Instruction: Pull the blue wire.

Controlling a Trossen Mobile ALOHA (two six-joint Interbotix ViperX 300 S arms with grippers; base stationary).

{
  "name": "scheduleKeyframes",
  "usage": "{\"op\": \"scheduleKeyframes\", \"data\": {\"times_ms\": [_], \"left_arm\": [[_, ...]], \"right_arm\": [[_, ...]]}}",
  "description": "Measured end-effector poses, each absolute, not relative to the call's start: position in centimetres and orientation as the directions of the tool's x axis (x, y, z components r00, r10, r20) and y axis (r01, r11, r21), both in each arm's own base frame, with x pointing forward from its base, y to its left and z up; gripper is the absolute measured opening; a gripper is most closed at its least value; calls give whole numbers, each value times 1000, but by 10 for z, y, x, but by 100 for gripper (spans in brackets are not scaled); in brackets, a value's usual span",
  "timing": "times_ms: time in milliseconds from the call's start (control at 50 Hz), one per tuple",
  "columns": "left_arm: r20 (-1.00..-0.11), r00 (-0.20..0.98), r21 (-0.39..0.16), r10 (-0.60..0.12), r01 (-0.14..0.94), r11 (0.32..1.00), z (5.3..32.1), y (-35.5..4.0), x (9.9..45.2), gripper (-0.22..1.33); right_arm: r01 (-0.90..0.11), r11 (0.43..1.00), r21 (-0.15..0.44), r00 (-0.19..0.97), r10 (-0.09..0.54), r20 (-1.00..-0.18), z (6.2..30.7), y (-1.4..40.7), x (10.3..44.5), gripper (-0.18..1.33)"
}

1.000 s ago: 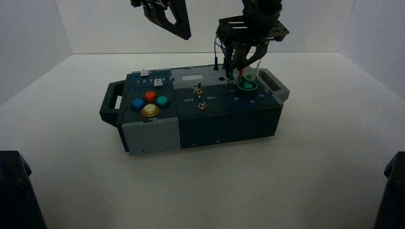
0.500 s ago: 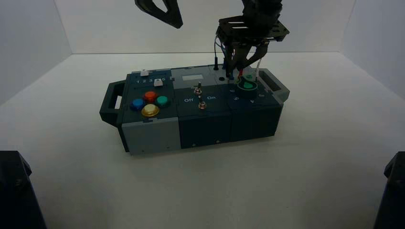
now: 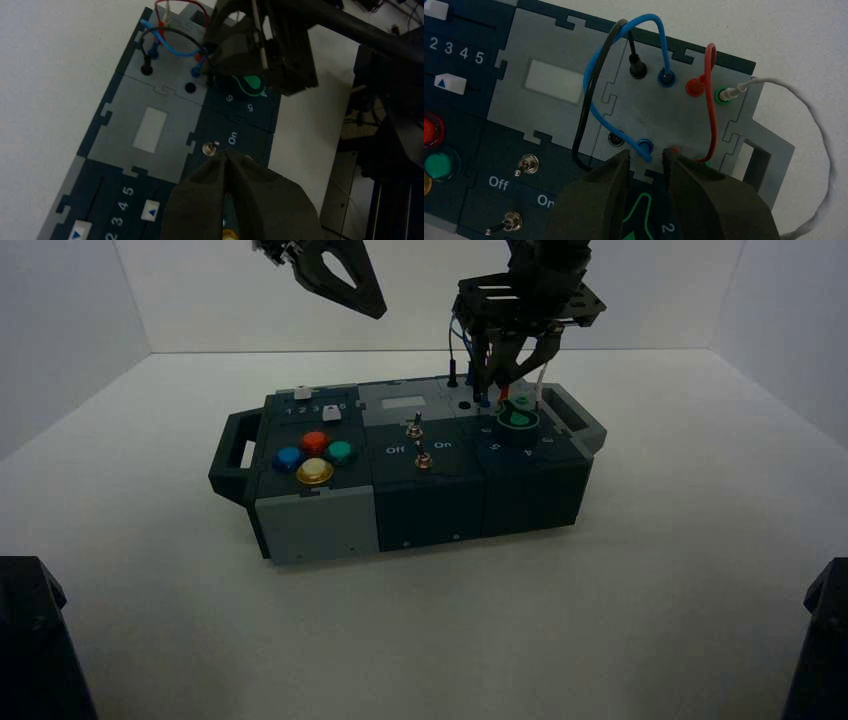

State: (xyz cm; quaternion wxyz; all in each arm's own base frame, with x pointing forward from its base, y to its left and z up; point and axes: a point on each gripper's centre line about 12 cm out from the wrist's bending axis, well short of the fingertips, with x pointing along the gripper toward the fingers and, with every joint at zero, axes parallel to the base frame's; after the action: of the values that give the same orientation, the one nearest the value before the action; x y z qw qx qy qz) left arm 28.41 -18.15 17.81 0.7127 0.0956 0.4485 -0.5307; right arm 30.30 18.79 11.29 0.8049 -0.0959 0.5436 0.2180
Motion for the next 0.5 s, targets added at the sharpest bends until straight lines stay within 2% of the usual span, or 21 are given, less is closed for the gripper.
{"op": "scheduleKeyframes", "data": {"times_ms": [240,500], "left_arm": [[-743,9,-364,-669,834,415,169,-185,290,-16],[-743,7,-362,-669,836,411,168,-185,290,-16]], "right_arm": [[-456,886,82,314,246,-917,113,188,304,76],[-456,886,81,313,245,-918,112,189,305,76]]}}
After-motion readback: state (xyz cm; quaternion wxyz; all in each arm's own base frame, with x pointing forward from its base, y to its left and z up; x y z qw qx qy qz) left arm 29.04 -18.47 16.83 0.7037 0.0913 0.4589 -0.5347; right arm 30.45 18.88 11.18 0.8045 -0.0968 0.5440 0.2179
